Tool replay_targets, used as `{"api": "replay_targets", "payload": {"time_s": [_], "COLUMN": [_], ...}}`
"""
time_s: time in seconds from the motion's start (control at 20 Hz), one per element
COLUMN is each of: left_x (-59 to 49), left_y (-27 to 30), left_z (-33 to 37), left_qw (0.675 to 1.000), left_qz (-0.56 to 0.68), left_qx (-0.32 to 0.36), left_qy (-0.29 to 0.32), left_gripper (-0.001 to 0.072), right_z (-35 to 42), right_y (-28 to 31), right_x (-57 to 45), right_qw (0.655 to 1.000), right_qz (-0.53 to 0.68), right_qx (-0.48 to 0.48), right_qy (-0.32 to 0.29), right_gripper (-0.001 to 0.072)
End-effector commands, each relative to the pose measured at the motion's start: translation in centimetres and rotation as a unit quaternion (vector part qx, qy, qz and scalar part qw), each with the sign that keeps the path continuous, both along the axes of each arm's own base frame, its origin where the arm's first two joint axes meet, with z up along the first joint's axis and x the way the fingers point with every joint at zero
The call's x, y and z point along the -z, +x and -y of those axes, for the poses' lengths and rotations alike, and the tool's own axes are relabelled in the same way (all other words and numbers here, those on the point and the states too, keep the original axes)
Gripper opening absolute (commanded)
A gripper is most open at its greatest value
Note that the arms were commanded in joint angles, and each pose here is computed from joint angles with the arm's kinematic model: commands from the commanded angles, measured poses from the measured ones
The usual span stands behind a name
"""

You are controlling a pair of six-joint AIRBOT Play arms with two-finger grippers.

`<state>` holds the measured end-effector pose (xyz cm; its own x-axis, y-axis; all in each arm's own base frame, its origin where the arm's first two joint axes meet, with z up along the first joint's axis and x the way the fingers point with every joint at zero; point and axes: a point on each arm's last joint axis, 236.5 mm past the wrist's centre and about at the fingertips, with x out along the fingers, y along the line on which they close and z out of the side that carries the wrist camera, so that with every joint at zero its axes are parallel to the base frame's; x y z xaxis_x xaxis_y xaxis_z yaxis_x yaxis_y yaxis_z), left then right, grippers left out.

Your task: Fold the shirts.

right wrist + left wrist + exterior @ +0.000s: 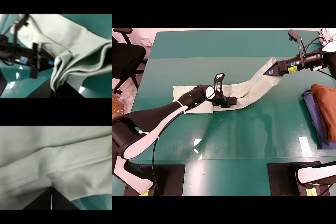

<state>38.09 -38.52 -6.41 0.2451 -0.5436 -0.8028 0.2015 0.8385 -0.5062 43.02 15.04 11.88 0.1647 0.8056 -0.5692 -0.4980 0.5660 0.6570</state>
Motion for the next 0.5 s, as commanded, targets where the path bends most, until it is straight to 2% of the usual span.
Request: {"api": "replay_targets", "payload": {"time_s": [0.0, 0.45], "left_x": [-0.3, 0.2], "left_y": [-0.5, -1.3], "left_z": [2.4, 4.6], "left_qw": [1.0, 0.998], "left_qz": [0.012, -0.01], "left_qx": [-0.001, -0.018], "left_qy": [-0.024, -0.061], "left_gripper": [0.0021, 0.0021], "right_z": [-3.8, -12.3], "right_y": [-2.1, -6.0], "right_x": [-3.6, -6.0], "right_qw": [0.999, 0.992], "right_qz": [0.036, 0.061], "right_qx": [-0.037, -0.105], "right_qy": [0.019, 0.04], "right_gripper": [0.0015, 0.0016]}}
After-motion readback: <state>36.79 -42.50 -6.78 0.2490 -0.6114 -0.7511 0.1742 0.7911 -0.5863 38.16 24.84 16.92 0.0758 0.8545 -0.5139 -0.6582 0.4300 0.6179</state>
